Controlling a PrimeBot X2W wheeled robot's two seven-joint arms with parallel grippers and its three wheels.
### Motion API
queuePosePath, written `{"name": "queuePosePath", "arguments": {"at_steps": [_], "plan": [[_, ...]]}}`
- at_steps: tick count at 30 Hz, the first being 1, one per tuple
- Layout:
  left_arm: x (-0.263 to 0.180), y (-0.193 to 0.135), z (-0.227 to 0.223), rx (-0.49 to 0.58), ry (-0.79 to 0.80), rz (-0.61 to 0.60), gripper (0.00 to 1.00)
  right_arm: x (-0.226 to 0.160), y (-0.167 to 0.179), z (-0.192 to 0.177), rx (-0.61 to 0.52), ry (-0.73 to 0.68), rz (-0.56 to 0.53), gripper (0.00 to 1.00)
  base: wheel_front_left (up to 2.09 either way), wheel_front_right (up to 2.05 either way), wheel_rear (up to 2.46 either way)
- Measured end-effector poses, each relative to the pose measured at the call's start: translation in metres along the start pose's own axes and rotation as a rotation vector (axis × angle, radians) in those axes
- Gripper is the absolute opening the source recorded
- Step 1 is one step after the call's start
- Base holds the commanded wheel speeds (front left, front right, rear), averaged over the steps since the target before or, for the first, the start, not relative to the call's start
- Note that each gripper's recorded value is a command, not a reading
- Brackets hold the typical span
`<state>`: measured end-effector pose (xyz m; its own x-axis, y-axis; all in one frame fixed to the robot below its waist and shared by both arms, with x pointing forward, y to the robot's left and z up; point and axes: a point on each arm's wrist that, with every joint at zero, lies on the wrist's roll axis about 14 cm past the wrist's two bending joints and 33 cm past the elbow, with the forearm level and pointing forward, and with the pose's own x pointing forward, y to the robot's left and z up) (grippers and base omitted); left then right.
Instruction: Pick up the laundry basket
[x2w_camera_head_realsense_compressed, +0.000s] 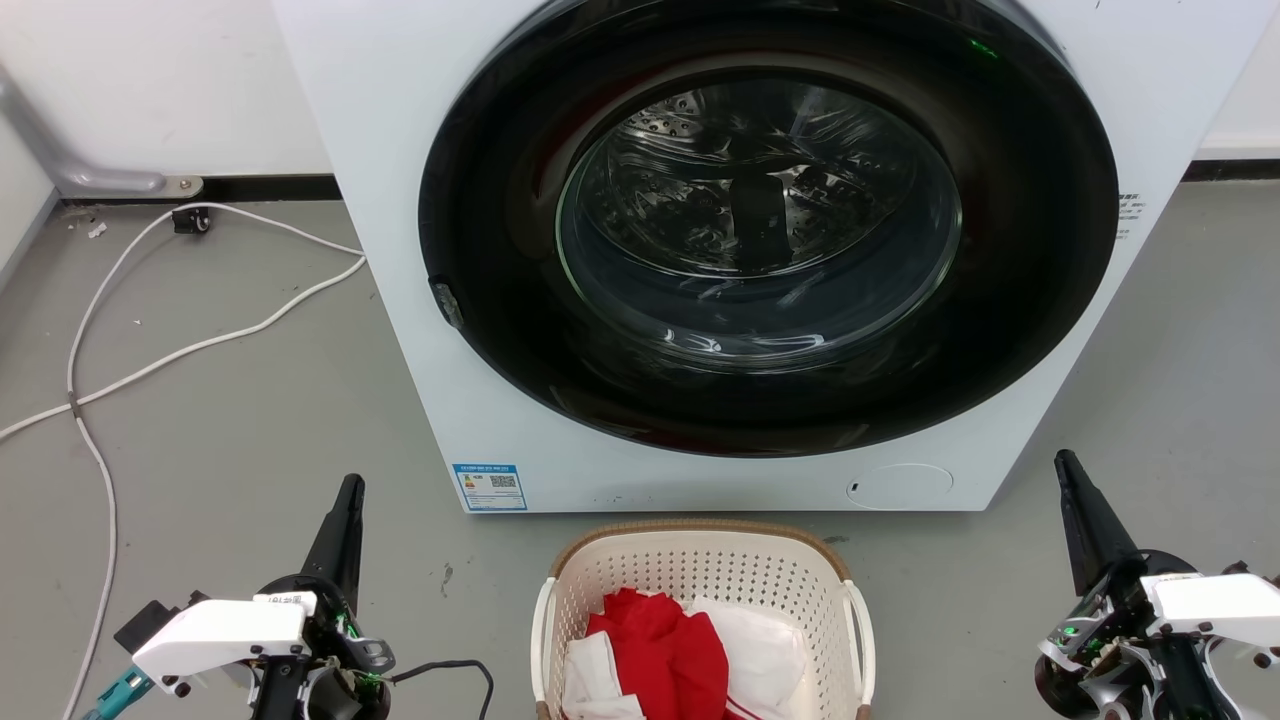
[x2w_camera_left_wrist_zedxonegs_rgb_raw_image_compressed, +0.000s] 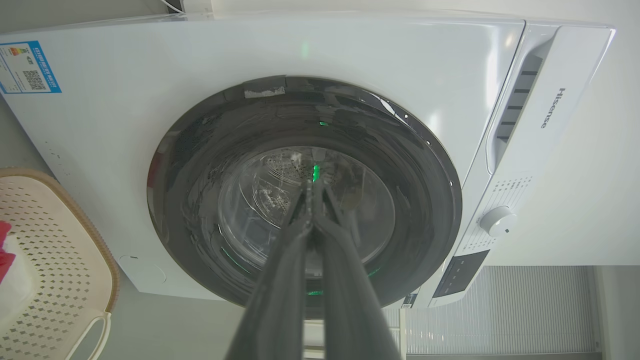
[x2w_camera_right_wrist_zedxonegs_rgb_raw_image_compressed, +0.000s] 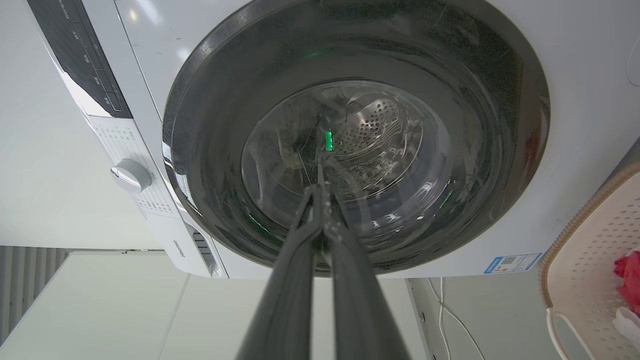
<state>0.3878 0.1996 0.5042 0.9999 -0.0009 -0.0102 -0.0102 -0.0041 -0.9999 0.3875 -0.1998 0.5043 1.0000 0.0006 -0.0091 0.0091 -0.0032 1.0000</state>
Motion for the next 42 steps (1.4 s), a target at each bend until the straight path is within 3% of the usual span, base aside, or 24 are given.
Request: {"name": "queuePosePath", "arguments": {"at_steps": [31, 32, 38, 42], "plan": [[0.000, 0.000, 0.000, 0.000, 0.000, 0.000, 0.00, 0.000, 0.000, 0.000, 0.000, 0.000, 0.000, 0.00, 0.00, 0.00, 0.00], [0.000, 0.000, 0.000, 0.000, 0.000, 0.000, 1.00, 0.000, 0.000, 0.000, 0.000, 0.000, 0.000, 1.00, 0.00, 0.00, 0.00], [-0.013, 0.030, -0.001, -0.010, -0.004, 0.088, 1.00, -0.014, -0.030, 0.000, 0.008, -0.006, -0.090, 1.00, 0.00, 0.00, 0.00], [-0.013, 0.028, -0.001, 0.009, -0.015, 0.085, 1.00, -0.015, -0.031, 0.001, -0.016, -0.019, -0.093, 1.00, 0.00, 0.00, 0.00]]}}
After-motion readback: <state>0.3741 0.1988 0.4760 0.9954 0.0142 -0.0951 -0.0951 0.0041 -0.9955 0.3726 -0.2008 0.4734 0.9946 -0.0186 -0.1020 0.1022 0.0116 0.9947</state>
